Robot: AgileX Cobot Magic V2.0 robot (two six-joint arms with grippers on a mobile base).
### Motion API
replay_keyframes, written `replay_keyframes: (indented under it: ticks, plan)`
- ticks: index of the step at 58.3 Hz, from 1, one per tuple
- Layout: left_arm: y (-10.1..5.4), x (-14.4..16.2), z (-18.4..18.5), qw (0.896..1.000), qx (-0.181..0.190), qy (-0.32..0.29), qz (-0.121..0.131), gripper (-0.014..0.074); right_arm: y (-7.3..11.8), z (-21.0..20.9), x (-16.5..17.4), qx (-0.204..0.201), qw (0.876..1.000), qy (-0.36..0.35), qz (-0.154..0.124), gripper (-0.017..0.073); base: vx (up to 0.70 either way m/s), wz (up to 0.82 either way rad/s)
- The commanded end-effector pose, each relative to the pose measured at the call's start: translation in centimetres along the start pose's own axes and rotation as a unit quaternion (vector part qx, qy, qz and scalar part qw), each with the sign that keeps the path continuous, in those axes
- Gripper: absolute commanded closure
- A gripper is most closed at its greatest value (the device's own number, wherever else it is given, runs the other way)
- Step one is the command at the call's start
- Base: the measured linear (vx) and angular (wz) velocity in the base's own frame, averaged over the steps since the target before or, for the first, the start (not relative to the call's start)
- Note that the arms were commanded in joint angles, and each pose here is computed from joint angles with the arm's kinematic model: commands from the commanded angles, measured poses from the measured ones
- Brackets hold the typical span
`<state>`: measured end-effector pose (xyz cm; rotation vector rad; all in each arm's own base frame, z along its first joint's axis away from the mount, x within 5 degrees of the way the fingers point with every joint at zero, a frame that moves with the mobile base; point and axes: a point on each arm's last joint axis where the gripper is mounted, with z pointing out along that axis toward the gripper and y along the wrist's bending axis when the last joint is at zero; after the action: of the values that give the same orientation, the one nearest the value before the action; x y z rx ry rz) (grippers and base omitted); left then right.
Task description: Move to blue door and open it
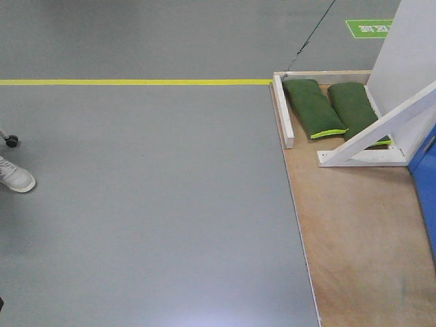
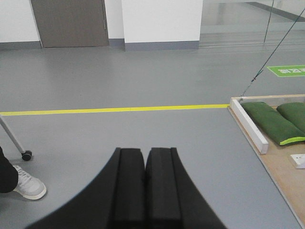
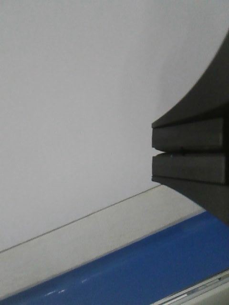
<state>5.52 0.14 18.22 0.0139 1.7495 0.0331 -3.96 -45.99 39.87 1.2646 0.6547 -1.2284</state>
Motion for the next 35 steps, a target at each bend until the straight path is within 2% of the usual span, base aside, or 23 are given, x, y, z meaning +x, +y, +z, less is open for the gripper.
replay_keyframes:
  ticks: [1,11,35]
  plan:
    - [-0.04,-1.67,-0.38,0.998,0.005,-0.061,-0.005,0.0521,1.09,-0.63,-3.94,-0.014,0.999,-0.052,-0.002,0.0547,0.00,0.00]
    - [-0.04,-1.67,-0.38,0.998,0.005,-0.061,-0.005,0.0521,1.25,-0.59,-3.03,-0.022,1.000,-0.002,-0.002,0.0547,0.00,0.00]
    - [-0.04,-1.67,-0.38,0.998,0.005,-0.061,-0.005,0.0521,1.48,0.09,-3.24,-0.027,1.000,-0.012,-0.003,0.0547,0.00,0.00]
